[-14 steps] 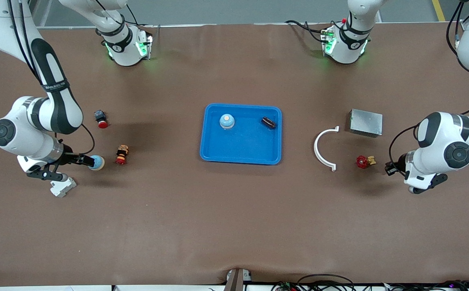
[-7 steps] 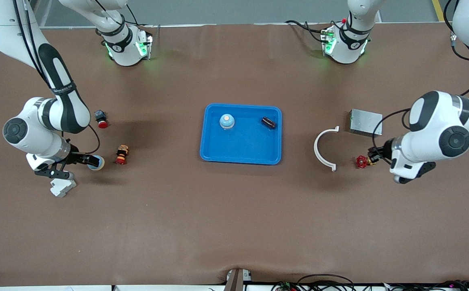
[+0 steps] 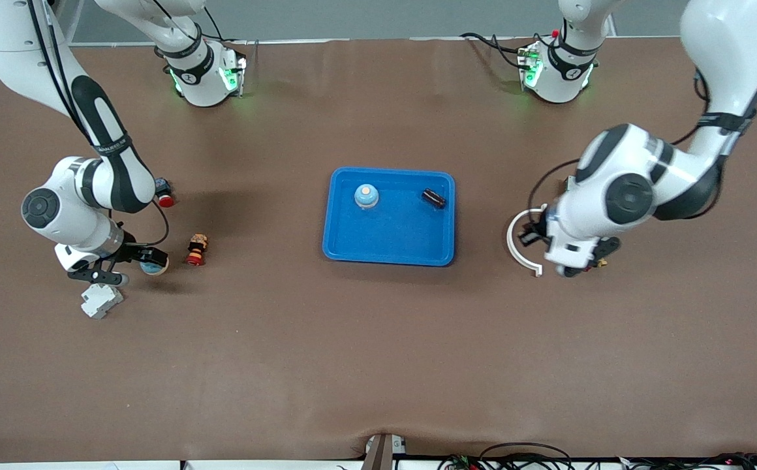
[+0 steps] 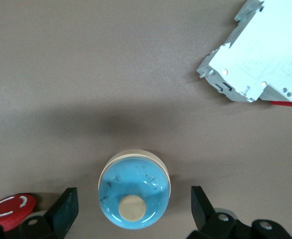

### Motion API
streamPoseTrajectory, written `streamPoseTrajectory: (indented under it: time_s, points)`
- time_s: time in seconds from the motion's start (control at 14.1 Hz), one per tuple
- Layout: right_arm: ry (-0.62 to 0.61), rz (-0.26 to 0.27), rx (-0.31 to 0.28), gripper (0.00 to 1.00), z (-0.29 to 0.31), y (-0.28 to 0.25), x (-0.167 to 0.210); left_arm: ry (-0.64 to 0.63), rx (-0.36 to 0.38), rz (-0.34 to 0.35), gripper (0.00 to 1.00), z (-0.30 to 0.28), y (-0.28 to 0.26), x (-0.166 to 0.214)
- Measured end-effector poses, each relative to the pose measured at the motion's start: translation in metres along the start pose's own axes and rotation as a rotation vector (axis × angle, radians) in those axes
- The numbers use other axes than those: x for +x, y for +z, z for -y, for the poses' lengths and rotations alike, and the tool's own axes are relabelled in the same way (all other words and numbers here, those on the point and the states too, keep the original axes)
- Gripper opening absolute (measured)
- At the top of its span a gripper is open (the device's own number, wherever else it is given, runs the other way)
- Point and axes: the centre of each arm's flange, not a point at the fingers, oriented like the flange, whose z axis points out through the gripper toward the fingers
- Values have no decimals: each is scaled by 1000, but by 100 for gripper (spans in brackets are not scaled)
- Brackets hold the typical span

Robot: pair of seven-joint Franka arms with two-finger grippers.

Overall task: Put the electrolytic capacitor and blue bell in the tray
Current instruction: 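Carry the second capacitor over the tray with the left gripper, then lower the capacitor into the tray while the right gripper carries the bell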

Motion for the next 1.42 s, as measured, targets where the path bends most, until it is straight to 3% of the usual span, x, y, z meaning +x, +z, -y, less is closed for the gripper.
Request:
streamPoseTrajectory:
  time_s: [0.35, 0.78, 1.06, 1.42]
  points:
    - [-2, -10, -1, 100, 1, 9, 0, -27, 8, -82, 34, -68, 31, -89]
    - [-6, -3, 0, 100, 4, 14, -2, -169, -42, -34, 34, -124, 86, -135]
    - [-7, -8, 2, 64, 5, 11, -1, -285, -15, -79, 34, -140, 142, -152]
    - [-7, 8, 4, 64, 8, 11, -1, -353, -50, -93, 34, -134, 149, -113]
